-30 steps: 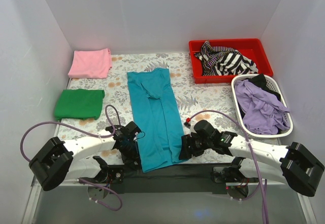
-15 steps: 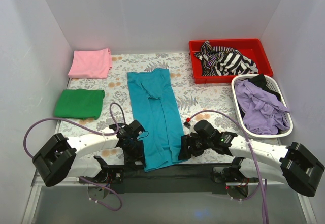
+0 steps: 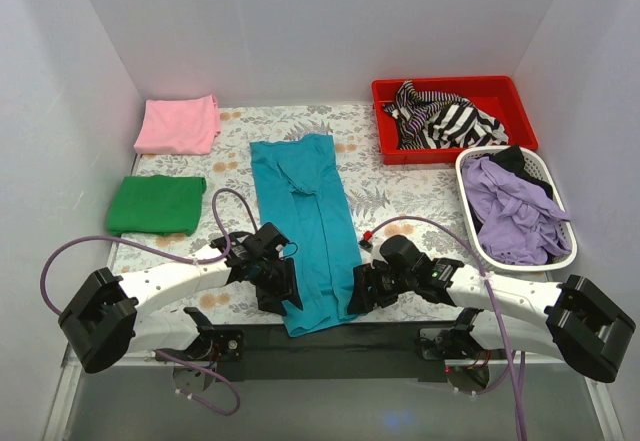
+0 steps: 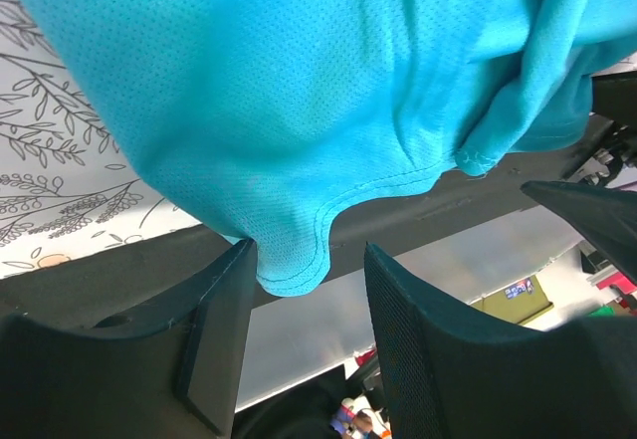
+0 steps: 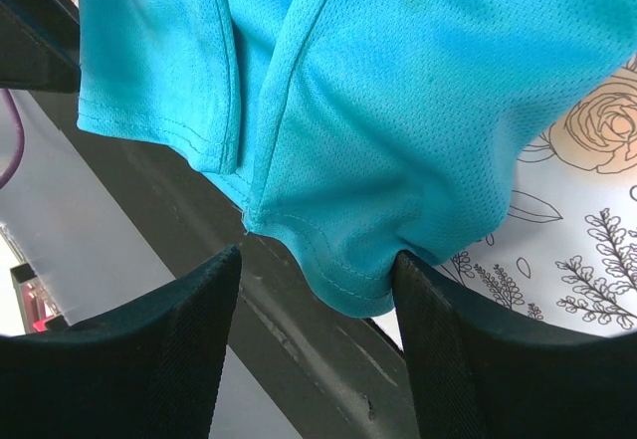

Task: Fold and stack the t-shirts
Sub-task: Fold the tshirt

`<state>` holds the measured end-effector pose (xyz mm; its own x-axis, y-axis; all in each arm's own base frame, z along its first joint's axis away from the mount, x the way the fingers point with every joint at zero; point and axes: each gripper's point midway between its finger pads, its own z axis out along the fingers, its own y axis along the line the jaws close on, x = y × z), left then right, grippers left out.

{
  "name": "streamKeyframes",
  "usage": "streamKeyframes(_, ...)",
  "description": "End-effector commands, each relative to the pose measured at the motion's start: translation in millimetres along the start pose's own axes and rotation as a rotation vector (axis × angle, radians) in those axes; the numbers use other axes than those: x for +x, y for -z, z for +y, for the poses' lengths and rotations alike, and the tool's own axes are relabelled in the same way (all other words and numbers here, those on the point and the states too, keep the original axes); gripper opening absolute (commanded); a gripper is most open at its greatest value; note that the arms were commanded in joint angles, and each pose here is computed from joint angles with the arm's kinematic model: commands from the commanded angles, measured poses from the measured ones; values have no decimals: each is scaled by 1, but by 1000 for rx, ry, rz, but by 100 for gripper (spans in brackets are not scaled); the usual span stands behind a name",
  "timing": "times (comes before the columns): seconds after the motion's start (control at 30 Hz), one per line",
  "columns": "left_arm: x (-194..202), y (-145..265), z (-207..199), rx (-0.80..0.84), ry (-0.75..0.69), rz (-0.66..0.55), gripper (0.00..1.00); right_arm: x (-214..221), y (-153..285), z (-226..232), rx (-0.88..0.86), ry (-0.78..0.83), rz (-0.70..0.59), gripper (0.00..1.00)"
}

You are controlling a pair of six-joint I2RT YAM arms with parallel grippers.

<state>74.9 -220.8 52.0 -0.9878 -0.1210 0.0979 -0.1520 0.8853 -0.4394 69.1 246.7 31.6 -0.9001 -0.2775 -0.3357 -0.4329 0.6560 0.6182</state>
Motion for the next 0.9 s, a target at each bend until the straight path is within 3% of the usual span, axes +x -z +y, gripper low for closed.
streamKeyframes(0.0, 6, 2, 4, -5, -10, 17, 46, 40, 0, -49, 191, -35, 119, 70)
streamKeyframes(0.2, 23, 3, 23, -40, 8, 72, 46, 41, 1, -50, 191, -41, 116, 70)
streamKeyframes(0.4, 19, 12, 29, -82, 7, 33, 47, 41, 2, -49, 194, -42, 119, 71)
streamKeyframes(0.87, 21, -24, 33, -30, 88, 62, 47, 45, 2, -55, 215, -44, 128, 72)
